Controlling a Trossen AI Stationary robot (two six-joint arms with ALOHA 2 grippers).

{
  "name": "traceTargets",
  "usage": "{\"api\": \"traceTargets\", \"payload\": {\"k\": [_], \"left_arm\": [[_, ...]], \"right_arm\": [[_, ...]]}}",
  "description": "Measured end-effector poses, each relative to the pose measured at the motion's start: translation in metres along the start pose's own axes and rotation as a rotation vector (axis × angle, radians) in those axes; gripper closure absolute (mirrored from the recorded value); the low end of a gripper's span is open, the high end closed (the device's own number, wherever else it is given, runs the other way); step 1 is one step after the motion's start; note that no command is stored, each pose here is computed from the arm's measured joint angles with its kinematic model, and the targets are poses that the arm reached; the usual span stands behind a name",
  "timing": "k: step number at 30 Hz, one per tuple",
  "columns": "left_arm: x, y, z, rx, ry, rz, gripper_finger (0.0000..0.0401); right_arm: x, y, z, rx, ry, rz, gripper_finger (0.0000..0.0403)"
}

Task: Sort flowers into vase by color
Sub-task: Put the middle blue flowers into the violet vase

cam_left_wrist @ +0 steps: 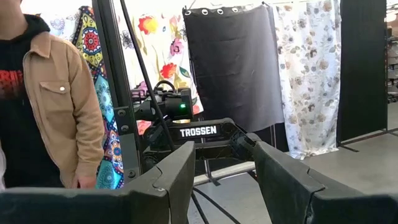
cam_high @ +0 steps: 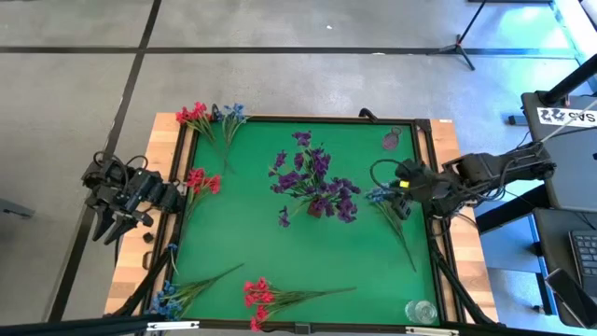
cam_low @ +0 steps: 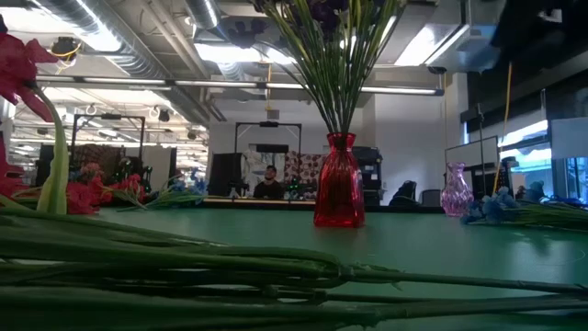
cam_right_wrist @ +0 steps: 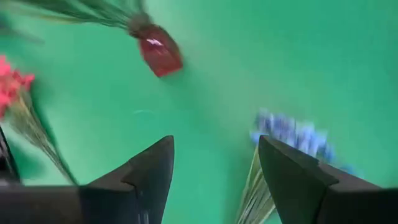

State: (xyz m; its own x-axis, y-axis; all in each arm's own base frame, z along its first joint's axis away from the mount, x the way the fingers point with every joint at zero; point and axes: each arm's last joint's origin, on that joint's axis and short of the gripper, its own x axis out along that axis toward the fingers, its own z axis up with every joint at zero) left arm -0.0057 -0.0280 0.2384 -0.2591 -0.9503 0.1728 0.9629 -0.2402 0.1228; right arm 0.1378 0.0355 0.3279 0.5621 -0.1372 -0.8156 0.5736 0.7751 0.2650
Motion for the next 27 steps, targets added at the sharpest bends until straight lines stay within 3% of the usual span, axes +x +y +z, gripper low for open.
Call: {"api": "traceTargets", "payload": {"k": [3,7,10,12,20,27], "left_arm": [[0.0,0.0,0.0,0.0,0.0,0.0,0.024],[0.0,0.0,0.0,0.0,0.0,0.0,0.024],[0.0,0.0,0.0,0.0,0.0,0.0,0.024],[0.0,0.0,0.0,0.0,0.0,0.0,0.024],[0.0,0.0,0.0,0.0,0.0,0.0,0.024],[0.0,0.0,0.0,0.0,0.0,0.0,0.024]], "right_arm": [[0.006,0.0,-0.004,0.184,0.054,-0.021,0.0171],[0.028,-0.001,-0.012,0.283,0.161,-0.08,0.0171],[0.052,-0.01,-0.025,0.294,0.25,-0.139,0.0168],[0.073,-0.014,-0.031,0.317,0.27,-0.111,0.0156],[0.123,-0.054,-0.051,0.487,0.336,-0.226,0.0071],[0.141,-0.059,-0.057,0.503,0.386,-0.206,0.0096]]}}
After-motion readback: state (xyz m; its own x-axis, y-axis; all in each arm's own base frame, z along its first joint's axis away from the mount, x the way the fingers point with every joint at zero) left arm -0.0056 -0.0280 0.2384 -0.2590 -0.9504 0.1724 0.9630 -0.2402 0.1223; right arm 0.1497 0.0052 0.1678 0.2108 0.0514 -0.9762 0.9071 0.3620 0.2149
